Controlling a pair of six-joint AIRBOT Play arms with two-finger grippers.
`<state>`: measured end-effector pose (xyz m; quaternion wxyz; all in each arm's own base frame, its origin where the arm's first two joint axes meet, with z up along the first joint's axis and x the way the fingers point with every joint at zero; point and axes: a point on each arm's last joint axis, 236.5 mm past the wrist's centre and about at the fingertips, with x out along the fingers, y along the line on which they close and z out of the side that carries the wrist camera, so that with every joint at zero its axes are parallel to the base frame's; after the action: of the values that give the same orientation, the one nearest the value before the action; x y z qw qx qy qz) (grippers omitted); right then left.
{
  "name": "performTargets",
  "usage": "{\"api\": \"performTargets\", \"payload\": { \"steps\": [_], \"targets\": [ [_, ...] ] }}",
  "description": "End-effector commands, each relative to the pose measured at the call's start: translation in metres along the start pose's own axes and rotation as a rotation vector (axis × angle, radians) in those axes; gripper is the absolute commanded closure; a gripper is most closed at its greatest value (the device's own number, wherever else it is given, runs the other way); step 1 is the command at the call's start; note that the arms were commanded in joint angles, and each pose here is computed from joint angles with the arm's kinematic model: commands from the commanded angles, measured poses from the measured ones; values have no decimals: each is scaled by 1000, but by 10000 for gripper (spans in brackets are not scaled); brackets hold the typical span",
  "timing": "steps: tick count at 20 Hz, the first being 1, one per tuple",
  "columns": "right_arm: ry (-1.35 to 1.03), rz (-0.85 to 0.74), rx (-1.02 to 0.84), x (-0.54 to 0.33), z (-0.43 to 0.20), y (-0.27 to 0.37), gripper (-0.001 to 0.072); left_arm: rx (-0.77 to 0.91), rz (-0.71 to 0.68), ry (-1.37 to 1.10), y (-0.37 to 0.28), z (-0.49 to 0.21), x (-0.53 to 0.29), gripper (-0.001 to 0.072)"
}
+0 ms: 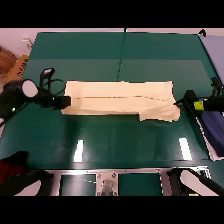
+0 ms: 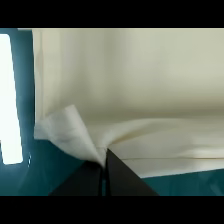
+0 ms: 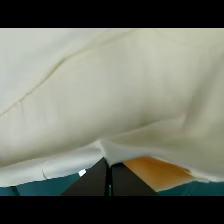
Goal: Fold the shirts.
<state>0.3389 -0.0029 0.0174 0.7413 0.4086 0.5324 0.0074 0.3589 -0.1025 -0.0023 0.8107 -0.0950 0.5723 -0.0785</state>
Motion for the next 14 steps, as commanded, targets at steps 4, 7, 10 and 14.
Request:
{"api": "performTargets", "payload": {
  "steps": [4, 7, 10, 14],
  "targets": [
    [12, 68, -35, 62, 73, 39, 694, 32, -6, -48, -11, 83, 39, 686],
    [15, 73, -40, 84, 107, 42, 694, 32, -7, -62, -13, 110, 60, 686],
    [29, 67, -29, 109, 128, 33, 694, 27, 13, -56, -7, 123, 82, 686],
    [55, 64, -7, 139, 142, 20, 693, -8, 17, -114, -3, 146, 98, 685]
  ]
}}
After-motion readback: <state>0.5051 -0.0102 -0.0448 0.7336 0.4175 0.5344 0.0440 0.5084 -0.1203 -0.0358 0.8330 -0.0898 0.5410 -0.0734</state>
